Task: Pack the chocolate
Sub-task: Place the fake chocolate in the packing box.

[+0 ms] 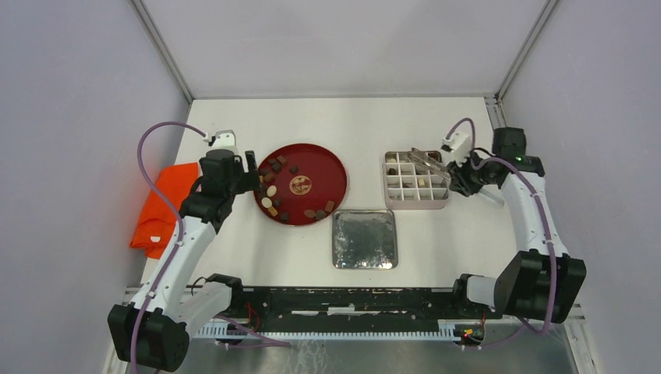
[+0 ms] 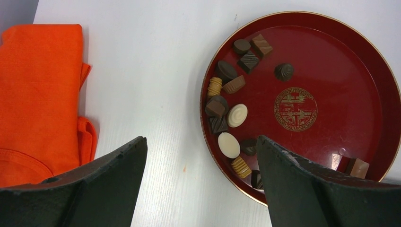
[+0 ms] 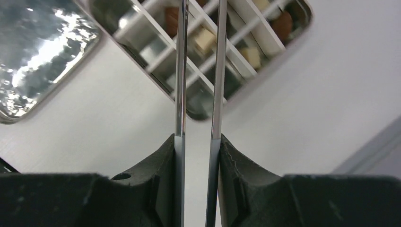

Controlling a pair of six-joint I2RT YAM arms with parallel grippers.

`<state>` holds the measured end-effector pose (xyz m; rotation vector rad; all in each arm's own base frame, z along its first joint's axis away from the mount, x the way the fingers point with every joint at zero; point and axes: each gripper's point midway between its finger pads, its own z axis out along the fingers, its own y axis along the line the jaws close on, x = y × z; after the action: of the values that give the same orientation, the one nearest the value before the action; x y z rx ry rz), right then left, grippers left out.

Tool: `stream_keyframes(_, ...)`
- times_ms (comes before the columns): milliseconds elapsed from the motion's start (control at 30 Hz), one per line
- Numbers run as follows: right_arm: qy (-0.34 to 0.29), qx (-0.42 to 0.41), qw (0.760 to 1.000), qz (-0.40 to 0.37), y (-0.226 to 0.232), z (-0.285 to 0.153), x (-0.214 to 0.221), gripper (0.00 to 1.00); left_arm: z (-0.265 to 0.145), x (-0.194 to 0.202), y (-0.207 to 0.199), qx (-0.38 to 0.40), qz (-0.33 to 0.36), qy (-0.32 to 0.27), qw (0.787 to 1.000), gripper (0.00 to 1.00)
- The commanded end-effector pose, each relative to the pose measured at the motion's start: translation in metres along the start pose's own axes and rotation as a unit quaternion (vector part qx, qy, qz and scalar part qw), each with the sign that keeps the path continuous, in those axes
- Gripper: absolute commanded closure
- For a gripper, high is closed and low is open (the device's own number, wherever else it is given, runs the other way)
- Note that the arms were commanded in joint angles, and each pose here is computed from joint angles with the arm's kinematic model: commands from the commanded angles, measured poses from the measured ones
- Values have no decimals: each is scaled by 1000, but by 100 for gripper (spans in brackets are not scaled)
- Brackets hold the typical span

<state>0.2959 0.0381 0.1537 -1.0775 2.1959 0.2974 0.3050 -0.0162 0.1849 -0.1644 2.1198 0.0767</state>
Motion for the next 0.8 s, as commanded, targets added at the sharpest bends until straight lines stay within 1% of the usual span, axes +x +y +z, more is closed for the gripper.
stream_keyframes(0,7,38,999,18,-27,-33,33,100,0,-11,-2,11,16,-17,1000,9)
stream_keyframes(133,29,43,997,53,-40,-47,69,100,1,-10,-3,13,15,-16,1000,9)
stream_keyframes(233,35,36,997,62,-40,-52,82,100,1,-10,-4,13,15,-16,1000,9)
stream_keyframes(367,38,17,997,60,-31,-52,87,99,1,-9,-4,14,15,-15,1000,9)
stream_keyframes(567,42,14,997,63,-28,-49,91,97,1,-9,-4,14,15,-15,1000,9)
stream_keyframes(767,47,10,996,75,-30,-44,96,91,1,-10,-4,14,15,-16,1000,9)
